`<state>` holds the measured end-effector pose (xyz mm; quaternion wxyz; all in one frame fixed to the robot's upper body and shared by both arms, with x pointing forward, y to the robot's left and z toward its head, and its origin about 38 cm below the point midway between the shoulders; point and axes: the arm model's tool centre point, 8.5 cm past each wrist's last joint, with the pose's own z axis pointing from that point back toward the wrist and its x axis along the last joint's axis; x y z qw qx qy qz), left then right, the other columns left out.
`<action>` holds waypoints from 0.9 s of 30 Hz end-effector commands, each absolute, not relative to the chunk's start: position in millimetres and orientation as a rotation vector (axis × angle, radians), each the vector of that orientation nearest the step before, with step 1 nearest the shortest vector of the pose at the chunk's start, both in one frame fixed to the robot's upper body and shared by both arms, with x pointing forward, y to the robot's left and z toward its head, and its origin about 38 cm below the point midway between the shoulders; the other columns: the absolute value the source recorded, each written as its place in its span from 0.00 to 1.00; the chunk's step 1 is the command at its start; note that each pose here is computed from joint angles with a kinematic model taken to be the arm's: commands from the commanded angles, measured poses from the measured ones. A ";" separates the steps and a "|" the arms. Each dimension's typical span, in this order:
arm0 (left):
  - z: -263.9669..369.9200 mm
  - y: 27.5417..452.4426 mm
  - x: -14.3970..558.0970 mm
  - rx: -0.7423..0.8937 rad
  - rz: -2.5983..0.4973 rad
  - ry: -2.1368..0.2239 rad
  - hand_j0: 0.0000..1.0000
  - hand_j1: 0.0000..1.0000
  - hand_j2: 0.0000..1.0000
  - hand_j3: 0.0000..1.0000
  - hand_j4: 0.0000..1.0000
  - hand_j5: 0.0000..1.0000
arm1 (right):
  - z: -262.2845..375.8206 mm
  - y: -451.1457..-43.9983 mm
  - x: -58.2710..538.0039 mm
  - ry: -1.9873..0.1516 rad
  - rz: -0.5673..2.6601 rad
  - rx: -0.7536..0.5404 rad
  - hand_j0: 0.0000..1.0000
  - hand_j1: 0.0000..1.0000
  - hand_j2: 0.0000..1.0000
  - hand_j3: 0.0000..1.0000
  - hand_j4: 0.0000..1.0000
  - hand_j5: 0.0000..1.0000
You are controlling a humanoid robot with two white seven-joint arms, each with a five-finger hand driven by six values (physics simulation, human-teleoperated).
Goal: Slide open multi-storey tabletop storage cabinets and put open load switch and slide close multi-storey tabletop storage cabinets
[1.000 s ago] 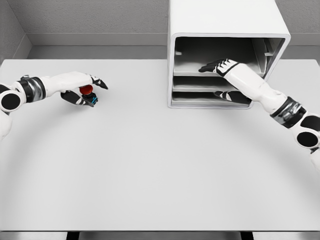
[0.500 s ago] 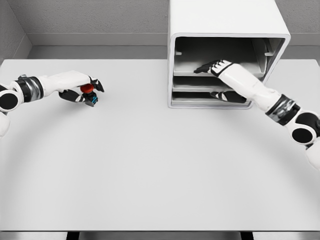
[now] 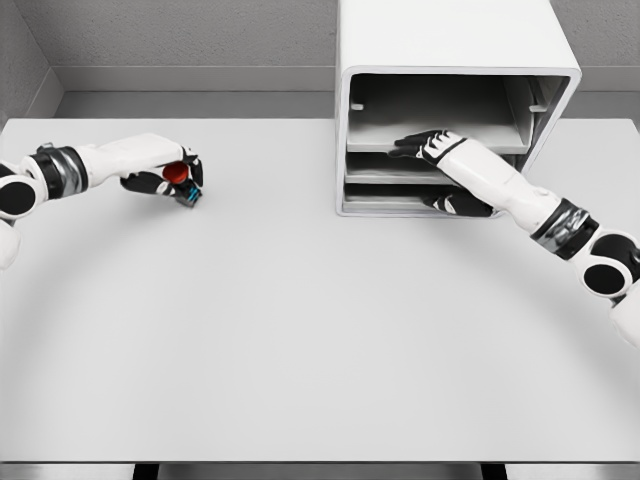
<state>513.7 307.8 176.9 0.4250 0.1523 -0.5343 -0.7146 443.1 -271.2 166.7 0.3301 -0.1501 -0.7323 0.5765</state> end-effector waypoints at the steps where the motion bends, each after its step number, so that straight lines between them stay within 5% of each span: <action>1: 181.9 304.1 513.4 0.384 -1.789 -1.357 0.38 0.38 0.38 0.38 0.38 0.38 | 168.0 -273.1 442.9 -1.914 1.512 -0.399 0.88 0.88 0.88 0.88 0.88 0.88; 27: 222.9 300.7 496.0 0.432 -1.843 -1.480 0.38 0.38 0.38 0.38 0.38 0.38 | 182.5 -285.5 401.1 -1.933 1.595 -0.362 0.88 0.88 0.88 0.88 0.88 0.88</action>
